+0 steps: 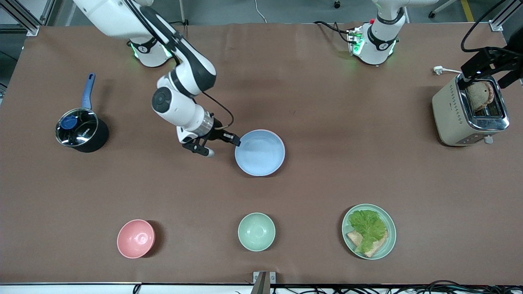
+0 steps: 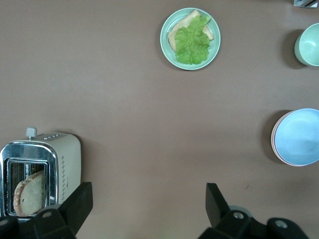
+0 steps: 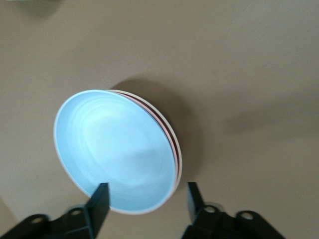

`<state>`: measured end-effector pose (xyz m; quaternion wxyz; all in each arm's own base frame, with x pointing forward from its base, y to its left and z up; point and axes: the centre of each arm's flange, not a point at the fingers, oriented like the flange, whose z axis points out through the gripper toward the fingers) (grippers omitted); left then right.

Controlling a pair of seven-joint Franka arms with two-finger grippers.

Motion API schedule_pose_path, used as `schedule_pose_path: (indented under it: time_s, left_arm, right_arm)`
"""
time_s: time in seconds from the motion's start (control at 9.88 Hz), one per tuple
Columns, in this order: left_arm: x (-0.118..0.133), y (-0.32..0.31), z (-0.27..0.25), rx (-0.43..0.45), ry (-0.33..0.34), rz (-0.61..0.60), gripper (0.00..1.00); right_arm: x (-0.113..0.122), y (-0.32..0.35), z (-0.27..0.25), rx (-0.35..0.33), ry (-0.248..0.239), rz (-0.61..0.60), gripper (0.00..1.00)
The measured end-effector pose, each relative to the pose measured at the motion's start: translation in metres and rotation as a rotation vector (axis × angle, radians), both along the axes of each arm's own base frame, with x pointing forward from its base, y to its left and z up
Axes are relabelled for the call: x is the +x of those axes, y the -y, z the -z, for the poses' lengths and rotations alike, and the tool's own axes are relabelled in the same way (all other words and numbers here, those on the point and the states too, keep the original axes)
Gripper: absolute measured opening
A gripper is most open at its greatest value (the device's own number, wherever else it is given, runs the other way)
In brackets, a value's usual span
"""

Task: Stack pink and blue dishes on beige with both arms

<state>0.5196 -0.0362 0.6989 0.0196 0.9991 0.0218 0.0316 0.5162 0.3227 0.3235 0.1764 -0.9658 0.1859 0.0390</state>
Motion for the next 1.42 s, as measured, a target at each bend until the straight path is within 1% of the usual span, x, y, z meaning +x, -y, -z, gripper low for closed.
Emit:
schedule_pose_path:
  time_s: [0.1,0.2,0.3,0.41,0.61,0.71,0.81,0.91,1.01,1.11,1.22,1.42]
  left_arm:
    - [0.002,0.000,0.005,0.001,-0.013,0.001,1.00]
    - [0.005,0.001,0.008,0.001,-0.021,0.003,1.00]
    - [0.006,0.003,0.010,0.001,-0.023,0.014,1.00]
    - [0.006,0.004,0.009,0.002,-0.022,0.021,1.00]
    - [0.006,0.006,0.010,0.002,-0.024,0.022,1.00]
    - [0.006,0.007,0.010,0.002,-0.026,0.014,1.00]
    - [0.006,0.010,0.011,0.001,-0.027,0.004,1.00]
    - [0.006,0.011,0.011,0.001,-0.028,0.002,1.00]
    - [0.007,0.011,0.012,0.001,-0.029,0.001,1.00]
    - [0.007,0.011,0.012,0.001,-0.030,0.001,1.00]
    - [0.007,0.011,0.013,0.008,-0.030,0.003,1.00]
    - [0.007,0.013,0.013,0.019,-0.028,0.045,1.00]
  right_arm:
    - [0.007,0.029,-0.048,-0.082,0.033,-0.024,0.91]
    - [0.012,0.065,-0.099,-0.171,0.072,-0.019,1.00]
    - [0.019,0.108,-0.150,-0.261,0.107,0.004,1.00]
    - [0.025,0.153,-0.194,-0.321,0.124,0.020,1.00]
    - [0.038,0.256,-0.264,-0.358,0.118,0.007,1.00]
    - [0.038,0.303,-0.287,-0.366,0.114,-0.016,1.00]
    - [0.037,0.340,-0.307,-0.373,0.133,-0.057,1.00]
    - [0.036,0.364,-0.326,-0.382,0.171,-0.099,1.00]
    - [0.035,0.374,-0.339,-0.387,0.186,-0.119,1.00]
    - [0.035,0.377,-0.344,-0.385,0.162,-0.129,1.00]
    - [0.039,0.377,-0.343,-0.381,0.126,-0.137,1.00]
    - [0.049,0.376,-0.335,-0.377,0.093,-0.147,1.00]
